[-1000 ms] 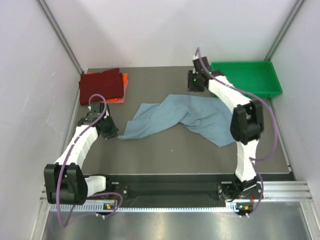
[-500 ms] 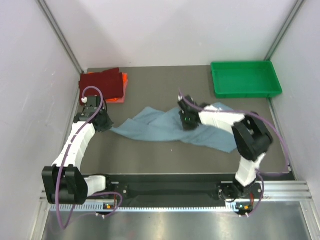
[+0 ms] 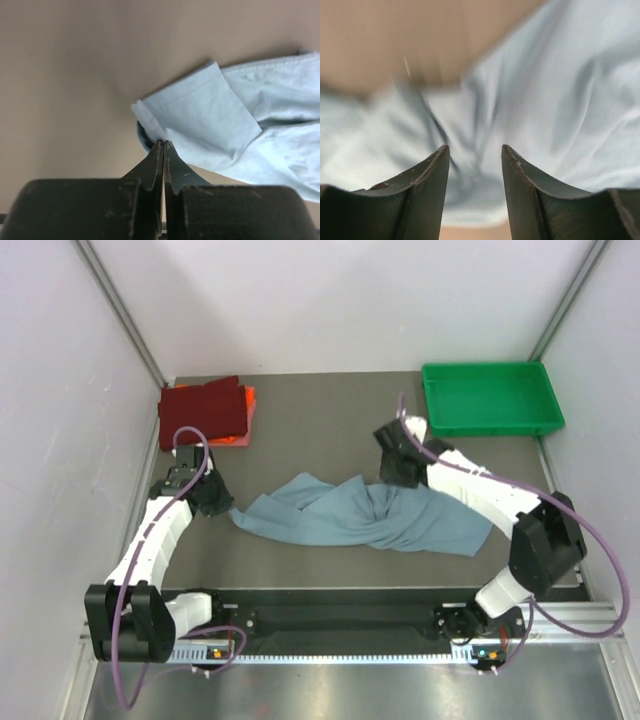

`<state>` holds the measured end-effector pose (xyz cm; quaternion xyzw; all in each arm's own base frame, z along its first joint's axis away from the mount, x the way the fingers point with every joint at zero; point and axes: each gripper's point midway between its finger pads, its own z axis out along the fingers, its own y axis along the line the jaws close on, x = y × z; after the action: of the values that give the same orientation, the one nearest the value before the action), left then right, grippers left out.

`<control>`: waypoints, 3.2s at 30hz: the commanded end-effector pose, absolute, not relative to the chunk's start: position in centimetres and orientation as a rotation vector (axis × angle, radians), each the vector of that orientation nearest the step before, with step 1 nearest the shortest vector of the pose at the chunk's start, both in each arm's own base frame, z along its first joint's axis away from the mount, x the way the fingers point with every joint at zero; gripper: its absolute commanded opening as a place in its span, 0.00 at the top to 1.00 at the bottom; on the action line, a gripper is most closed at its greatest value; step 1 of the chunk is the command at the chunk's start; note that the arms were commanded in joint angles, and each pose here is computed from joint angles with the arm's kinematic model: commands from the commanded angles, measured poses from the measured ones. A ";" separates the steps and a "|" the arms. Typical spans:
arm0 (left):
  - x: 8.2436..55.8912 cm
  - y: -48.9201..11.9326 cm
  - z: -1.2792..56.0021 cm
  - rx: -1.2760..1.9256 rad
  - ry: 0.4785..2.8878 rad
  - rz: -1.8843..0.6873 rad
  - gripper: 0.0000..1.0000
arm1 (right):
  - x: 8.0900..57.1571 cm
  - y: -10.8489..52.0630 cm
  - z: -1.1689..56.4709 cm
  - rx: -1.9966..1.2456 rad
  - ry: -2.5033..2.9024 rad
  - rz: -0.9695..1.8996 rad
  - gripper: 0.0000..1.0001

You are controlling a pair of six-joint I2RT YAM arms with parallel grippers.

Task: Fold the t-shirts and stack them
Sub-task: Flatten the tshirt out

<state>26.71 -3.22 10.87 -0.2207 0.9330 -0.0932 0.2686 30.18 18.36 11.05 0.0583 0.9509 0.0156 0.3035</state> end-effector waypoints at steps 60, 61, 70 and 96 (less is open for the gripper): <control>26.3 -6.4 13.1 -0.582 2.438 -0.482 1.00 | 34.1 14.5 16.5 0.054 2.349 0.253 0.75; 26.5 -6.3 13.4 -0.583 2.431 -0.474 1.00 | 35.1 15.2 15.8 0.018 2.374 0.247 0.71; 27.9 -6.1 14.5 -0.573 2.406 -0.464 1.00 | 44.0 18.2 14.3 0.068 2.413 0.165 0.40; 37.6 -3.0 25.5 -0.603 2.159 -0.295 1.00 | 48.9 15.9 26.3 0.053 2.149 0.041 1.00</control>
<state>35.60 -4.77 19.38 -0.2346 0.8971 -0.1433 0.3459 49.11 17.94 11.88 0.0072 0.9379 -0.0012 0.3470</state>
